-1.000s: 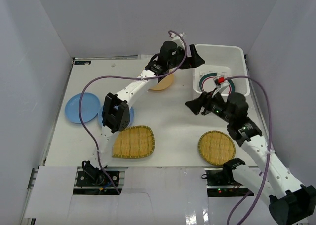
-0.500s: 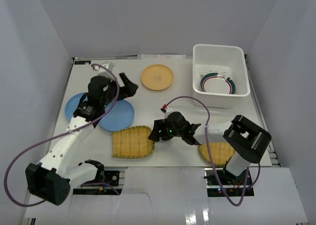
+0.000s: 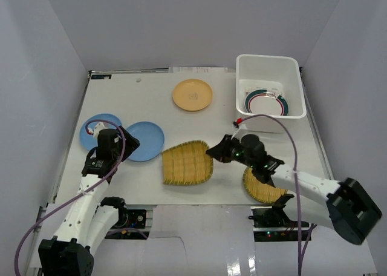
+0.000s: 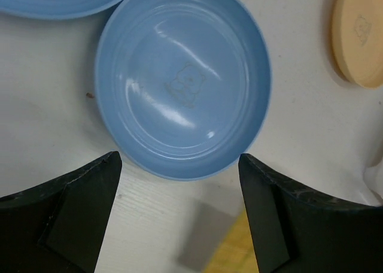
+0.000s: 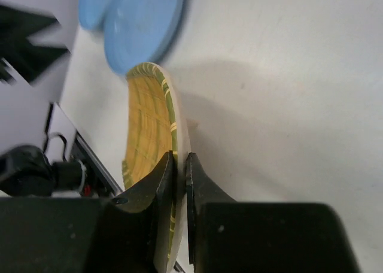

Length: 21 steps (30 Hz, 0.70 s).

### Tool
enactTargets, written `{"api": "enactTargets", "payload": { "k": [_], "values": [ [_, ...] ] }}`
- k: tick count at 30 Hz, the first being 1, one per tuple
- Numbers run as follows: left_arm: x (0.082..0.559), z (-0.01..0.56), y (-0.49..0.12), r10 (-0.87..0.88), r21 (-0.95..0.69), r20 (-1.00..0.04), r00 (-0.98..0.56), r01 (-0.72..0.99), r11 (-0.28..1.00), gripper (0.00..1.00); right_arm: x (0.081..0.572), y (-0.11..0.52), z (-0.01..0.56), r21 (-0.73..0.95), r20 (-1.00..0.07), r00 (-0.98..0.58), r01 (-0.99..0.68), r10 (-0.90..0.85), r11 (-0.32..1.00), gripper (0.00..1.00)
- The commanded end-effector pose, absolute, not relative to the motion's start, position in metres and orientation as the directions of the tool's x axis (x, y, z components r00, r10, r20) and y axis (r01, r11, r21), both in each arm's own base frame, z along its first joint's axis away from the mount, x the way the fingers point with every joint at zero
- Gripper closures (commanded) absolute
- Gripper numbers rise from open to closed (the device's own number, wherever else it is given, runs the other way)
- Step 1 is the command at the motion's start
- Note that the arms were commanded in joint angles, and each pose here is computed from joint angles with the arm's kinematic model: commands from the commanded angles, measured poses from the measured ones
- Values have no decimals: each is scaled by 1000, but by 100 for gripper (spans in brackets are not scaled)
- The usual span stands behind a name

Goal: Place the plates into the plastic bin on the countertop

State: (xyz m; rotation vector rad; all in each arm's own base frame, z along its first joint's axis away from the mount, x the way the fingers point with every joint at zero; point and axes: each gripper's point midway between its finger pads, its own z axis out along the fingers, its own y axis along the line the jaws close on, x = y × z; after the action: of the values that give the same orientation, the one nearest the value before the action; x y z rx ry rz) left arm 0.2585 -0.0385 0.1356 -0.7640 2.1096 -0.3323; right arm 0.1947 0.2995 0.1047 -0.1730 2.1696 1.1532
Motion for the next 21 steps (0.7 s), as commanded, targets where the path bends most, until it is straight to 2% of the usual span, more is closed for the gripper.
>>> {"api": "enactTargets", "payload": {
  "k": [1,5,7,9,10,11,14,17,21],
  "values": [
    [243,103,-20,-696,-445,-579,-424,-551,706,10,228,270,213,699,-705,-601,-503,376,508,92],
    [248,87,-14,-738,-463,-565,-370,-598,654,7,284,197,307,609,-792,-356,-499,495,616,92],
    [254,79,-16,-756,-476,-542,-366,-608,636,3,307,171,326,619,-784,-322,-469,530,630,92],
    [253,65,-20,-776,-482,-509,-372,-624,615,2,337,118,351,645,-760,-245,-395,602,654,92],
    [257,62,-21,-782,-489,-506,-364,-626,608,2,353,102,346,659,-750,-238,-343,617,669,92],
    [255,55,-21,-789,-487,-496,-363,-636,599,2,369,59,350,663,-746,-149,-244,649,707,92],
    [262,50,-23,-800,-515,-490,-346,-625,586,2,398,4,332,675,-737,-83,-65,670,735,92],
    [268,41,-26,-804,-513,-475,-359,-629,584,10,418,-26,301,628,-768,-79,95,635,772,92],
    [271,25,-26,-801,-490,-468,-373,-645,586,26,437,-42,259,588,-776,-134,201,617,783,92]
  ]
}}
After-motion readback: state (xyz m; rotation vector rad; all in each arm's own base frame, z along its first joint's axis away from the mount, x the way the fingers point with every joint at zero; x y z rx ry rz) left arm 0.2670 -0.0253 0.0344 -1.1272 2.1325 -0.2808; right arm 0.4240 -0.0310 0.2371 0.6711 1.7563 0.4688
